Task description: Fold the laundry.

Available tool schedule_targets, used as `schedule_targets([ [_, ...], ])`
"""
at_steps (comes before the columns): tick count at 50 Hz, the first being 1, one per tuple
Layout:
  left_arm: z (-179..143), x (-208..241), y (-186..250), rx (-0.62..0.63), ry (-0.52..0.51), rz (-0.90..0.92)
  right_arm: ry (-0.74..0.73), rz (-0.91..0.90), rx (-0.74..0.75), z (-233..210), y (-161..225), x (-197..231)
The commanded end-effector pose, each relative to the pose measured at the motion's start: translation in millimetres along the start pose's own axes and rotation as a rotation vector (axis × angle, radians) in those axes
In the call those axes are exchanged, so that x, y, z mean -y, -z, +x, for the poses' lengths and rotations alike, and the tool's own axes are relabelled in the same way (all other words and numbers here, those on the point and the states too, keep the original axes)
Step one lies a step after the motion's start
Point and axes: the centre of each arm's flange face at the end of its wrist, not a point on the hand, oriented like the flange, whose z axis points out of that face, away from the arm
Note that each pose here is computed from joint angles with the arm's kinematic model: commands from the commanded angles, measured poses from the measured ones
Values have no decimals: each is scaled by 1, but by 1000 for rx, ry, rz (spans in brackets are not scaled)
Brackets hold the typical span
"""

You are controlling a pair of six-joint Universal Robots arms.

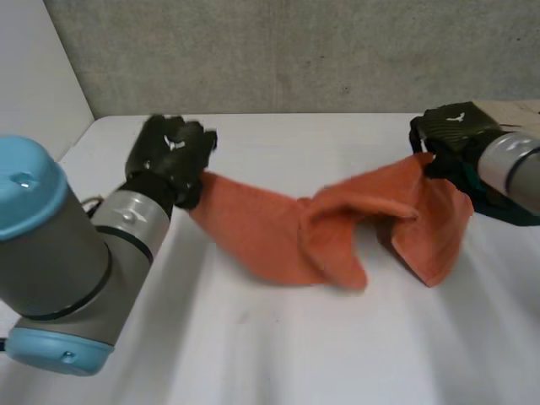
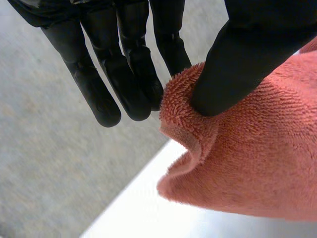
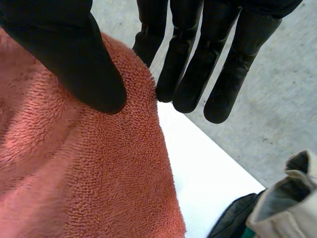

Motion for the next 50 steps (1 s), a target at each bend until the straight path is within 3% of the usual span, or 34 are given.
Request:
schedule_targets([
  [1, -27, -28, -18, 80, -8, -77, 54, 92, -52, -19, -29, 3],
  [17, -75, -20, -85, 266, -4, 85, 15, -77, 15, -45, 24, -17],
  [26, -61, -39, -108, 247, 2, 75, -10, -229, 138, -70, 63, -38],
  [33, -11, -52, -81, 112, 3, 5, 111, -167, 221, -89, 64, -59],
  [42, -11, -48, -28, 66, 11, -80, 373, -62, 224, -104, 45, -89],
  [46, -11, -52, -4, 34, 71, -162, 467, -38, 228, -105, 41, -93],
  [50, -12, -61, 13, 19, 202, -263, 500, -12, 280, -116, 35, -101],
])
